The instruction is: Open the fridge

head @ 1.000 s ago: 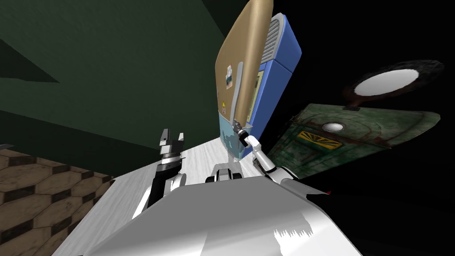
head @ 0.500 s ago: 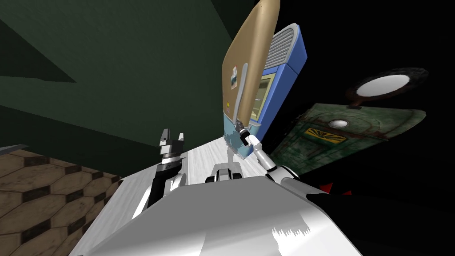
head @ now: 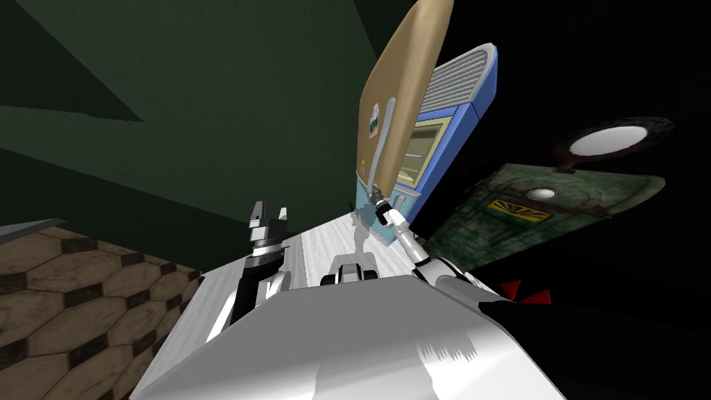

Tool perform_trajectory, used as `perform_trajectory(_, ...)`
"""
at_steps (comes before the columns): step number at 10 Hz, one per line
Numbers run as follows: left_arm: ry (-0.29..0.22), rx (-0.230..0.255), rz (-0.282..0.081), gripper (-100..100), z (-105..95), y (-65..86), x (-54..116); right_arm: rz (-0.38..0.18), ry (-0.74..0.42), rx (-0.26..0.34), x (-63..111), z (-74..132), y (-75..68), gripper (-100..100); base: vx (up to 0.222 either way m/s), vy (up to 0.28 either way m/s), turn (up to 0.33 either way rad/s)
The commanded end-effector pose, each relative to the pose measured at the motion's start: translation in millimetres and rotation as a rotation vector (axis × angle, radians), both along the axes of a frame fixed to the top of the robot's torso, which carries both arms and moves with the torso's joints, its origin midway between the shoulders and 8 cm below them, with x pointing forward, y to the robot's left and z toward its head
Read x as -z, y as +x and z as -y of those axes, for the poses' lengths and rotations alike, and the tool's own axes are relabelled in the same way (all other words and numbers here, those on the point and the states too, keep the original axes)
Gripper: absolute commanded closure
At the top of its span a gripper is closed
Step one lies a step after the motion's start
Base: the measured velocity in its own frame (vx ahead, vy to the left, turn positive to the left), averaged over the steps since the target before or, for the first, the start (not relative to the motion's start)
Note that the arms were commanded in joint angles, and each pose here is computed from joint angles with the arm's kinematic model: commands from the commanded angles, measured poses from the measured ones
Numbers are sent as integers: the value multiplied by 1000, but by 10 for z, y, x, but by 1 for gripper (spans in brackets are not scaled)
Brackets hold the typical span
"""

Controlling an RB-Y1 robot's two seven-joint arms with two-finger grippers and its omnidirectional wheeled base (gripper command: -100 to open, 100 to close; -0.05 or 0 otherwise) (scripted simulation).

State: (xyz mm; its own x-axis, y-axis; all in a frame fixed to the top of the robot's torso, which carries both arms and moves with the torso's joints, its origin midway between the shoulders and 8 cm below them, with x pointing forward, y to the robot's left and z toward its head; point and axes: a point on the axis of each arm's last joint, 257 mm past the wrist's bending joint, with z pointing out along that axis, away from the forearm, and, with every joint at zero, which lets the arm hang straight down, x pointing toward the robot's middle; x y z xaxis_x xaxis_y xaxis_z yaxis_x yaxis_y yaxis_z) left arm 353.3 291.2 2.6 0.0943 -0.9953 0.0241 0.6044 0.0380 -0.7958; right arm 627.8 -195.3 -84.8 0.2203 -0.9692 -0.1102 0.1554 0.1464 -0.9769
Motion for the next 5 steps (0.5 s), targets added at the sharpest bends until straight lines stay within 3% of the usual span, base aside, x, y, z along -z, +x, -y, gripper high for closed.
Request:
perform_trajectory(1,0,0,0,0,0,0,1,4,-2,72,-17,195,39,100,70,369,-97)
perform_trajectory(5,-1,0,0,0,1,0,0,6,-4,143,-29,393,64,100,40,355,-32)
